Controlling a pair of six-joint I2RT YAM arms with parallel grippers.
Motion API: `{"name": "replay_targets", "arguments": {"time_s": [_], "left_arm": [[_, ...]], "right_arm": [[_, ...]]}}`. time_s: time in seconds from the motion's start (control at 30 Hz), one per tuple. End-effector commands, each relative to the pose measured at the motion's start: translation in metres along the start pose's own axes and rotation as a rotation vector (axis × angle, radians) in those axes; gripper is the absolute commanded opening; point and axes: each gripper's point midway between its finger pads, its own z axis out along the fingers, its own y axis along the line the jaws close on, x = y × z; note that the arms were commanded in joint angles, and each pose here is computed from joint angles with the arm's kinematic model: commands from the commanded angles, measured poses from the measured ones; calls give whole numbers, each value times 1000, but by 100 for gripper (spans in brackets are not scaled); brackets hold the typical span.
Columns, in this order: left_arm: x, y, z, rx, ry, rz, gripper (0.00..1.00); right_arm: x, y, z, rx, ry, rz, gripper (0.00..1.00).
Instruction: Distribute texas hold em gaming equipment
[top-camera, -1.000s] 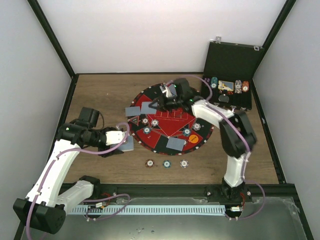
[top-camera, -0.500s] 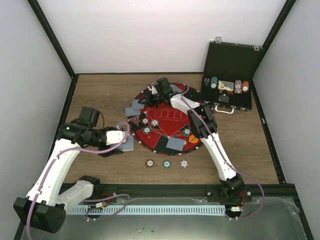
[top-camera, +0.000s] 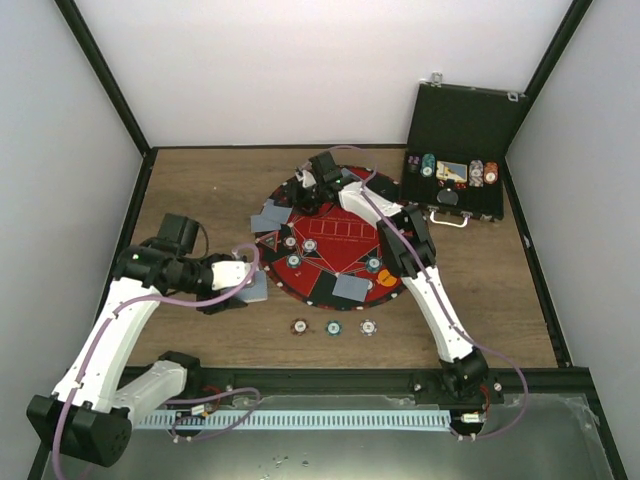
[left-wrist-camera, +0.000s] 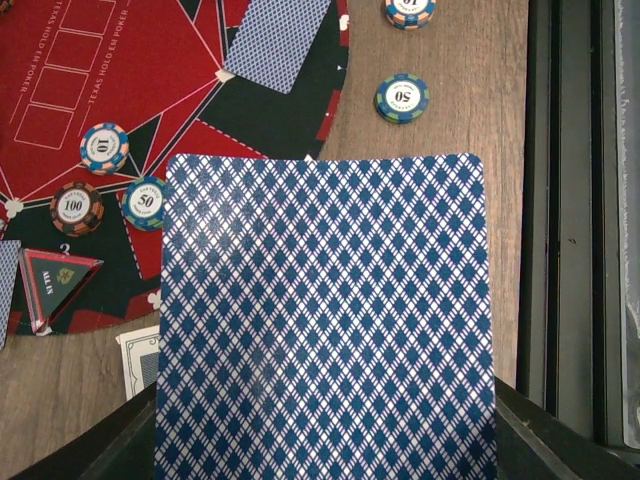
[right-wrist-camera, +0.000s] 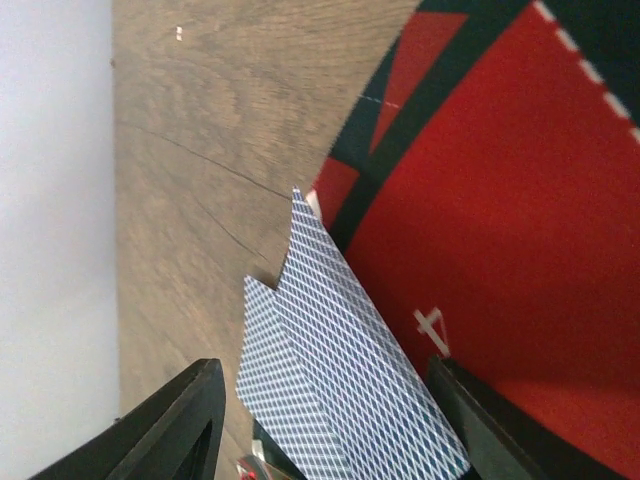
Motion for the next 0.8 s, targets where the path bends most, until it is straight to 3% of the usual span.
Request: {"name": "replay_targets", "arguments": {"time_s": [0.0, 0.3, 0.77], "left_arm": [[-11, -1, -7, -17, -48, 19, 4], [-14, 0, -9, -21, -55, 23, 4], [-12, 0, -8, -21, -48, 23, 4]], "right_arm": [[8, -4, -21, 159, 3, -33, 58], [23, -27, -28, 340, 4, -72, 61], [41, 0, 6, 233, 57, -111, 61]]}}
